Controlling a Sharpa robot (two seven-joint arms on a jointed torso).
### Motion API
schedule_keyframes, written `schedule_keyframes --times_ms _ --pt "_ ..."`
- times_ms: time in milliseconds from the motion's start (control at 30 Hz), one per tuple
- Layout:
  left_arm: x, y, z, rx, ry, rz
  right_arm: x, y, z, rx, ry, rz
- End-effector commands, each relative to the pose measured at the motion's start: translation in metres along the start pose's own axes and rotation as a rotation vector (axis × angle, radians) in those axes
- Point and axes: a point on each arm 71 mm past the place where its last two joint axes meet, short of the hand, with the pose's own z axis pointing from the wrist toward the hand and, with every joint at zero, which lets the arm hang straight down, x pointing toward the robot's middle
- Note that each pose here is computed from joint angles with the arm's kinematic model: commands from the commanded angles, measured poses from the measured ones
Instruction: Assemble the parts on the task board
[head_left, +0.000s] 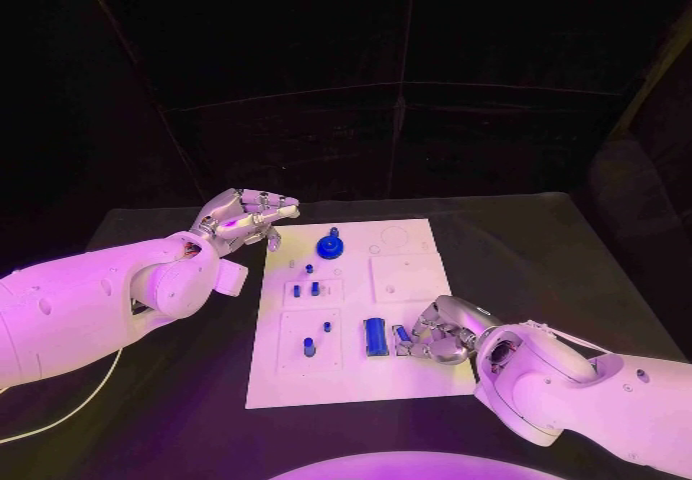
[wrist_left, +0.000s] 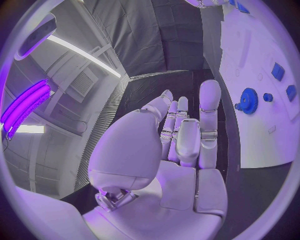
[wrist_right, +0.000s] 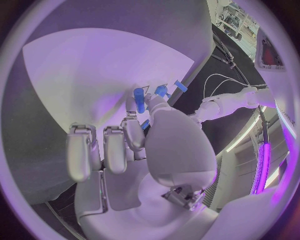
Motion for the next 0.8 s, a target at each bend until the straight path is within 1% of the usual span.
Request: schedule_keyframes --times_ms 33,300,800 --pt "0.0018 -0.0012 0.0003 0.006 0.014 -0.009 0.0019 0.001 0.0021 0.009 0.007 0.018" --pt "0.0017 -0.0012 0.0 0.005 0.014 -0.01 0.0032 0.0014 0.0051 0.012 0.011 0.012" --pt "0.0013 -0.0012 -0.0004 0.003 0.015 -0.01 0.0023 0.0033 0.0055 -0.002 -0.01 0.001"
